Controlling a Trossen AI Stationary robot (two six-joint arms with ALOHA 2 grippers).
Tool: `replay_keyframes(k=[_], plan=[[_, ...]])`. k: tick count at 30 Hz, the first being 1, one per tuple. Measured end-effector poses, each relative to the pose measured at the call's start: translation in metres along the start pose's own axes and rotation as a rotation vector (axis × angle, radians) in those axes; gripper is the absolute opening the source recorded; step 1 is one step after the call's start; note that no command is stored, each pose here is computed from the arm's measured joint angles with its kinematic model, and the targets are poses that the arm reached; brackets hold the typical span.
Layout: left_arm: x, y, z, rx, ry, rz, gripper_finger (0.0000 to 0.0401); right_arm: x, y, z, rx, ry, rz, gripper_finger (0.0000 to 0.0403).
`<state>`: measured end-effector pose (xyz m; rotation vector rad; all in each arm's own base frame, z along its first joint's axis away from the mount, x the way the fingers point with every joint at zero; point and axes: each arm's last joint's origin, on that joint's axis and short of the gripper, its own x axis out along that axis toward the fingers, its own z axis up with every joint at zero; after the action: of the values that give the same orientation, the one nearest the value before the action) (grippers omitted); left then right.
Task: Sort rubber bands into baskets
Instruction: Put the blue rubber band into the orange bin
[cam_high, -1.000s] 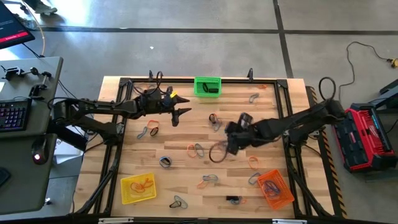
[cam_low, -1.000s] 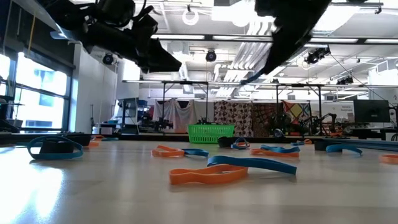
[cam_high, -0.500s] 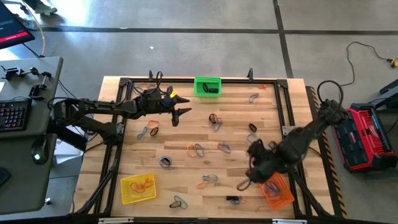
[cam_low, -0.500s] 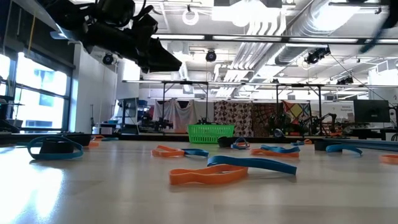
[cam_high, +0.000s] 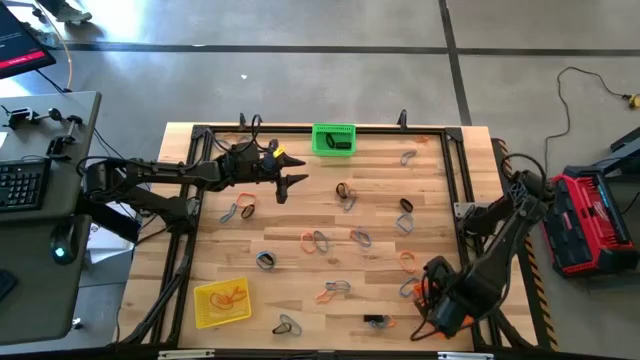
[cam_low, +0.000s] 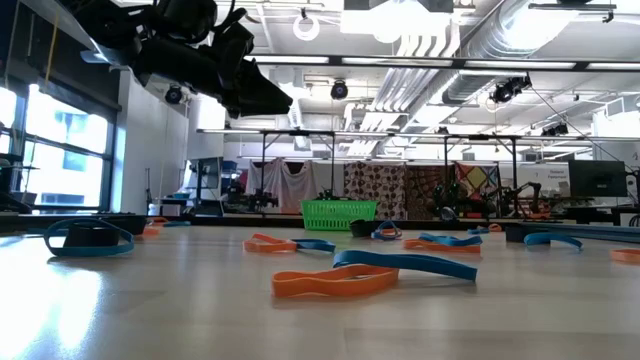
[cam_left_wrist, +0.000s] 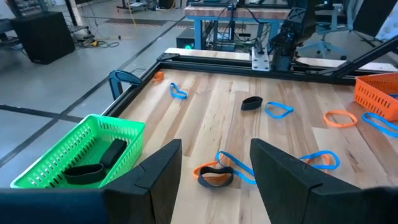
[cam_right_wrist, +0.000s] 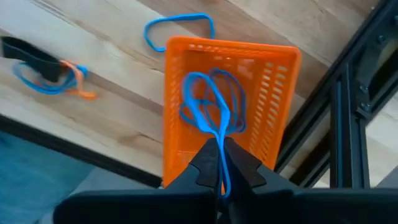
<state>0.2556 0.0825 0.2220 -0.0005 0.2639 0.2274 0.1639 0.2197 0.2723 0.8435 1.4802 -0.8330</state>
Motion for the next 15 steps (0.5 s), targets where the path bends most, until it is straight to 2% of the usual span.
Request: replay_keyframes(k=[9,15], plan=[[0.0,0.0,0.0,0.0,0.0,-0.002,0.0184,0.028,0.016,-0.008,0.0,-0.03,-0.081,0.0],[0.0,0.0,0.0,0.001,0.0,-0.003,0.0184,0.041,0.021,-0.011,0.056,-0.022,-0.145,0.0]])
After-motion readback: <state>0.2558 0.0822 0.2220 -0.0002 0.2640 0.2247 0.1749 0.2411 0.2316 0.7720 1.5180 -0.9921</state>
